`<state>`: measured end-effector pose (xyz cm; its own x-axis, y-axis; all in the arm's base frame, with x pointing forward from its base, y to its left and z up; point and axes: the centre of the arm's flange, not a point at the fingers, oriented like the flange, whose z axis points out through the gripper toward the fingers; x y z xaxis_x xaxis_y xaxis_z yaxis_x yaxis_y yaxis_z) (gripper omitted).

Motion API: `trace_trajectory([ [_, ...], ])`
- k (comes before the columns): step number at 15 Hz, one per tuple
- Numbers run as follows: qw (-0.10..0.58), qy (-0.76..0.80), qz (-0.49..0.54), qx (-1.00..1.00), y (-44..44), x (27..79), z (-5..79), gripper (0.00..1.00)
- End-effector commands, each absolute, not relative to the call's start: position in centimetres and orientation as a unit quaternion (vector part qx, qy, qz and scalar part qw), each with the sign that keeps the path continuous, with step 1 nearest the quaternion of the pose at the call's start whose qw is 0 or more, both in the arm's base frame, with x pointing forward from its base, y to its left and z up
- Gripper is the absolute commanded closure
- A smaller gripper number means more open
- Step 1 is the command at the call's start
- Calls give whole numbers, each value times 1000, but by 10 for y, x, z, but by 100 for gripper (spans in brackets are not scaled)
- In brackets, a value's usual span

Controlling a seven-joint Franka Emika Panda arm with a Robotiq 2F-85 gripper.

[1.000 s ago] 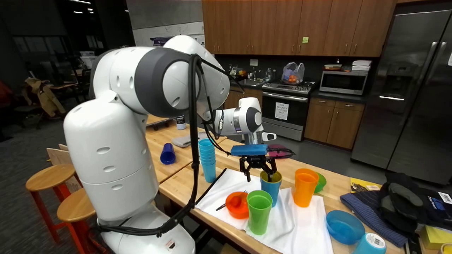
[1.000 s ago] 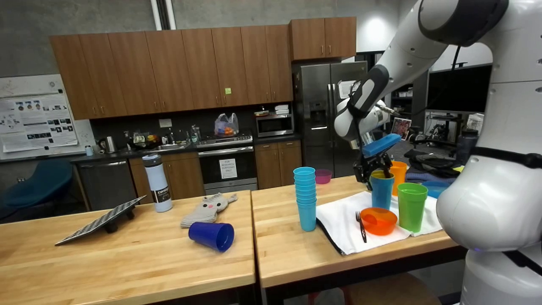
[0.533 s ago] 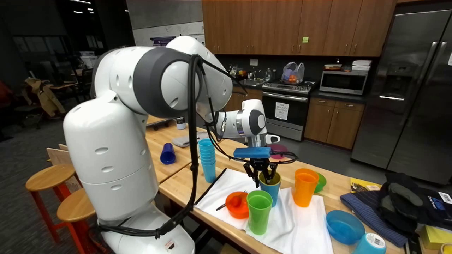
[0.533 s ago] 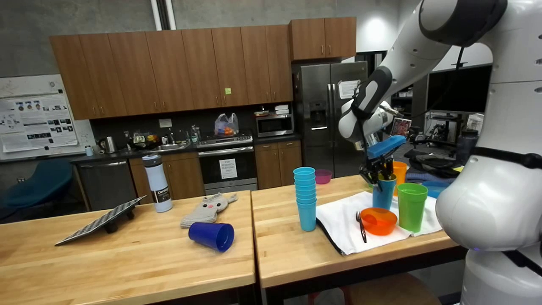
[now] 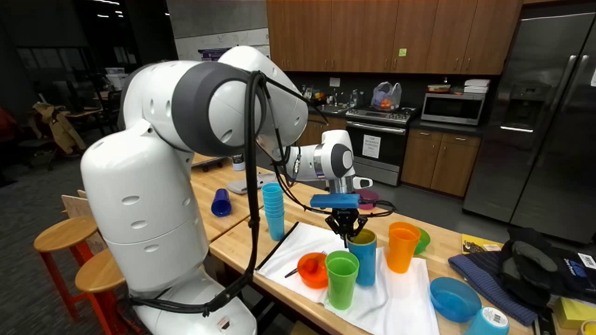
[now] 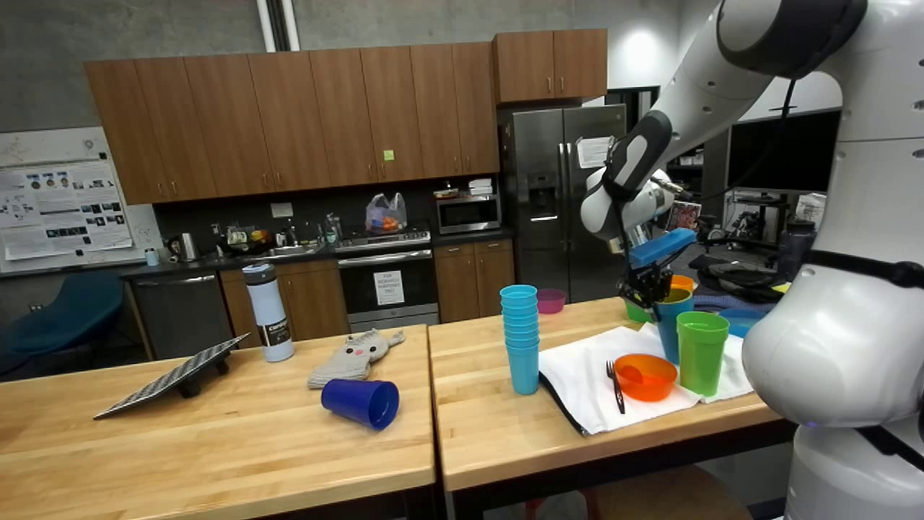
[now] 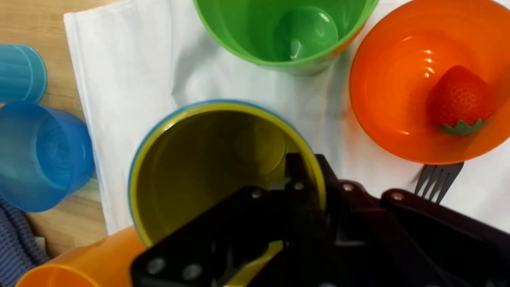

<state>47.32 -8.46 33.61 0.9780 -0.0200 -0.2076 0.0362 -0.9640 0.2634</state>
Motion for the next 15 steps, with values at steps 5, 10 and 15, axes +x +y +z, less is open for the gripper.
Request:
trace_trajectory([
  [5, 138, 19, -44, 989, -68, 470, 382, 98],
  [10, 84, -25, 35, 996, -53, 478, 416, 98],
  [15, 21, -76, 65, 995, -48, 478, 429, 98],
])
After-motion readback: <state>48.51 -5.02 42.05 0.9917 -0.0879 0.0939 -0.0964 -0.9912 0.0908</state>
